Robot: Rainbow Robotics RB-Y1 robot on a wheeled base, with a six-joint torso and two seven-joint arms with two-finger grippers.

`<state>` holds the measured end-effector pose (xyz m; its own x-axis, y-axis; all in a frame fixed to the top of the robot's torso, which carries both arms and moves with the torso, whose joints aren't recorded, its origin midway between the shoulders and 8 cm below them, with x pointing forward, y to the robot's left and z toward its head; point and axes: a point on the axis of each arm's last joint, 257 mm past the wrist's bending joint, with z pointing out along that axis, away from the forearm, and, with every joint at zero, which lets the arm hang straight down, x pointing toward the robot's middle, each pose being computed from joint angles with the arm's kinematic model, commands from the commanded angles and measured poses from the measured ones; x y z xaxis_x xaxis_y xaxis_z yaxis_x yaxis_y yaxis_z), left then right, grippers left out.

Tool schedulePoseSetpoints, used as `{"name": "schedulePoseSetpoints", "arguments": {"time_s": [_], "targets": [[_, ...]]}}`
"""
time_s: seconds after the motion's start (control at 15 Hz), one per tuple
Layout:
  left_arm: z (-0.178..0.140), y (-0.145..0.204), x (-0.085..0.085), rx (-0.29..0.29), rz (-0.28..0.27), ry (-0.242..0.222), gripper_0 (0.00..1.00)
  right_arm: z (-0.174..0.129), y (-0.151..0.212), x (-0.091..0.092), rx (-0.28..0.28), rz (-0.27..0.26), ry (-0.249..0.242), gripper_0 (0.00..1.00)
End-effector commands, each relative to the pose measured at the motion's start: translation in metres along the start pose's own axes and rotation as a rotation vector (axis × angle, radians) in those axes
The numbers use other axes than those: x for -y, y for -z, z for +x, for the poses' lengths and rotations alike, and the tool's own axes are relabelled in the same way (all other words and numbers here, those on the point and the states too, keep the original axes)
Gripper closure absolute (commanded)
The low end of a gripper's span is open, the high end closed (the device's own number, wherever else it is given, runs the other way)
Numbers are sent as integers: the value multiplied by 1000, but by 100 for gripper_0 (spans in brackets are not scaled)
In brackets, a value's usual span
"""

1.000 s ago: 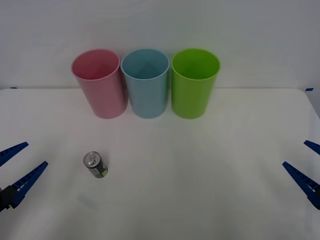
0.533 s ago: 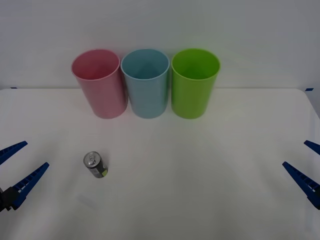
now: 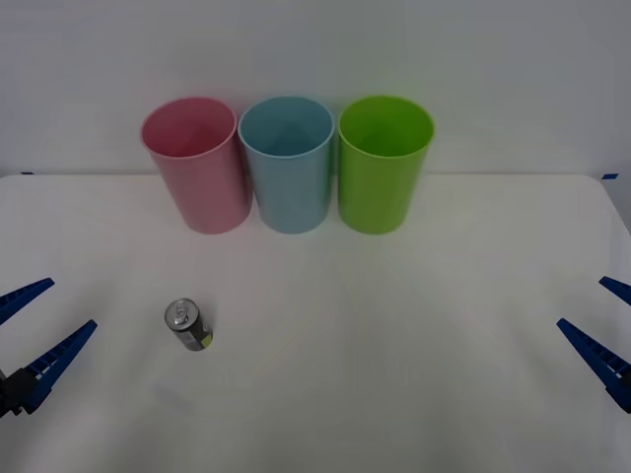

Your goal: Grasp the object on the table and drop it into the matching bin: aluminum can to the light blue bin, PET bottle to the pink bin.

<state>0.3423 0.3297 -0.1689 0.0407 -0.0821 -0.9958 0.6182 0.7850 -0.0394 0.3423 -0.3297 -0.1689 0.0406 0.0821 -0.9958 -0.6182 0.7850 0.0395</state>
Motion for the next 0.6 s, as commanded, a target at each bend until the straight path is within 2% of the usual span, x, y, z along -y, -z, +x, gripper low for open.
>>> {"name": "schedulePoseSetpoints", "arguments": {"time_s": [0.07,0.13,0.2,0.33,0.6], "targets": [[0,0,0,0,0,0,0,0,0,0,0,0,0,0],[16,0,3,3,-18,48,0,0,0,0,0,0,0,0],[20,-1,5,5,-21,57,0,0,0,0,0,0,0,0],[20,-5,7,-1,-2,44,0,0,0,0,0,0,0,0],[22,0,6,-17,-4,29,0,0,0,0,0,0,0,0]]}}
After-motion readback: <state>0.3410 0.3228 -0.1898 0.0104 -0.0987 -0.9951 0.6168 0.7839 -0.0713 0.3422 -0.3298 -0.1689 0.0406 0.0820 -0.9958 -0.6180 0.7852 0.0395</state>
